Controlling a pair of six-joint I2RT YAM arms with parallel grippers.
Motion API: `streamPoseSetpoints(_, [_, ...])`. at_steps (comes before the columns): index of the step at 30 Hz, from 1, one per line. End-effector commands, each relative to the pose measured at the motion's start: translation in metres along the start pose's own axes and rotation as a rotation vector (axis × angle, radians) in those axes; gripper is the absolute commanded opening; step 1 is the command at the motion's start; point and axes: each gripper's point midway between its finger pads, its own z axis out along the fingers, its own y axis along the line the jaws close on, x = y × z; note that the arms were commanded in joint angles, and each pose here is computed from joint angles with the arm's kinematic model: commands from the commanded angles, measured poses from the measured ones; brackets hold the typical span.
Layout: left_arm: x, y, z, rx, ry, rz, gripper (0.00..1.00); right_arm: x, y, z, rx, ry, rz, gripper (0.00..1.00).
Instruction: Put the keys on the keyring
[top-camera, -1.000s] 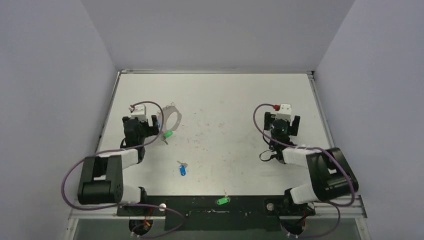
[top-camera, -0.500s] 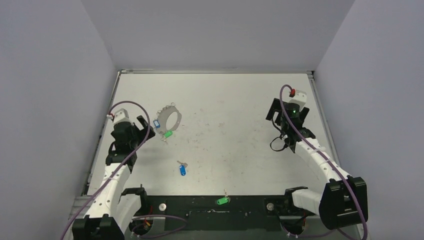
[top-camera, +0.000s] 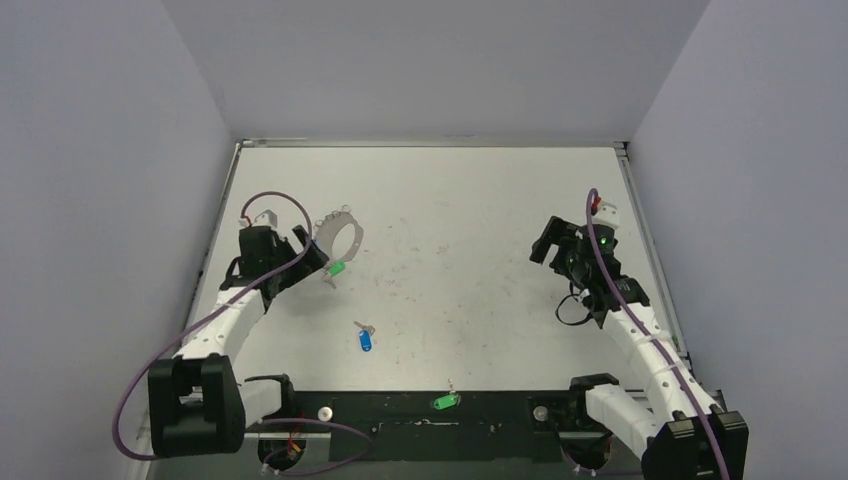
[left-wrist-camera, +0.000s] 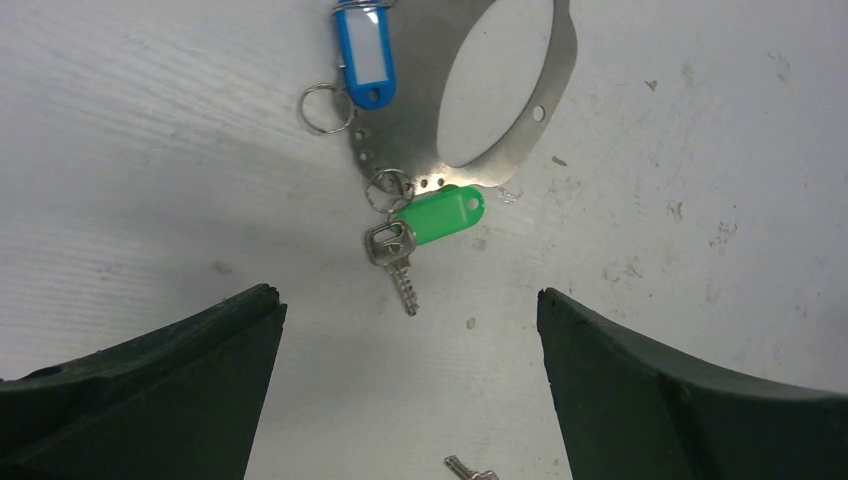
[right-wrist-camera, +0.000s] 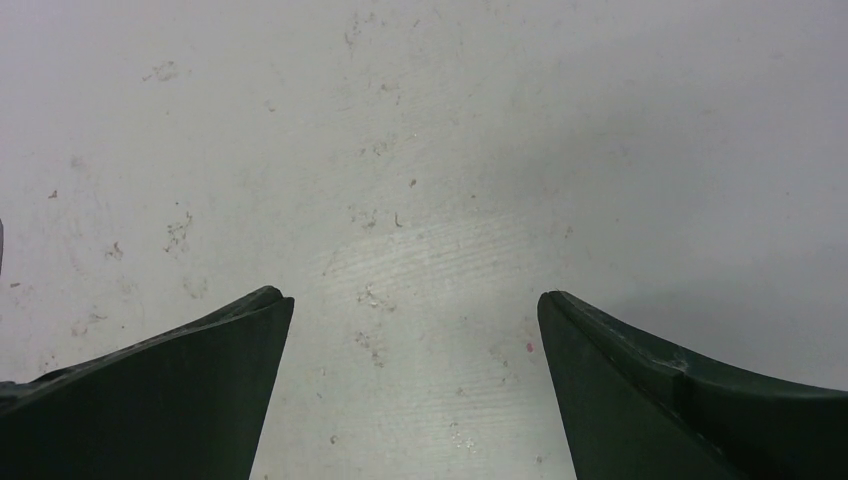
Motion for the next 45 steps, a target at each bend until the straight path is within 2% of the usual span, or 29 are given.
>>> streamPoseSetpoints(1, [-0.031, -0.061, 0.011, 0.185, -0.018, 0.128, 0.97, 0.02, -0.013, -0.008, 0.052, 0.049, 0.08, 1.0])
streamPoseSetpoints(3, [-0.022, -0.075, 0.026, 0.174, 0.04, 0.207, 0.97, 0.028, -0.014, -0.01, 0.051, 0.083, 0.077, 1.0])
streamPoseSetpoints(7, [-0.006, -0.093, 0.054, 0.112, 0.138, 0.348, 0.89, 0.043, -0.019, -0.016, 0.061, 0.127, 0.061, 1.0])
streamPoseSetpoints(10, [-0.003, -0.102, 0.081, 0.079, 0.167, 0.413, 0.82, 0.052, -0.018, -0.02, 0.03, 0.147, 0.053, 1.0])
streamPoseSetpoints(14, [-0.002, -0.097, 0.12, -0.031, 0.201, 0.498, 0.79, 0.066, -0.007, -0.026, -0.044, 0.186, 0.066, 1.0])
streamPoseSetpoints(20, [0.004, -0.096, 0.171, -0.104, 0.26, 0.547, 0.74, 0.082, -0.004, -0.034, -0.085, 0.226, 0.088, 1.0])
streamPoseSetpoints(24, [0.028, -0.104, 0.188, -0.093, 0.331, 0.586, 0.74, 0.084, 0.0, -0.041, -0.114, 0.23, 0.082, 1.0])
streamPoseSetpoints(30, [0.085, -0.118, 0.174, -0.08, 0.413, 0.657, 0.74, 0.075, 0.025, -0.048, -0.258, 0.218, 0.066, 1.0])
streamPoseSetpoints(39, [0.175, -0.162, 0.115, 0.1, 0.495, 0.587, 0.71, 0.071, 0.026, -0.045, -0.253, 0.228, 0.057, 1.0])
streamPoseSetpoints(45, [0.242, -0.214, 0.07, 0.279, 0.522, 0.627, 0.7, 0.066, 0.028, -0.046, -0.254, 0.215, 0.064, 1.0])
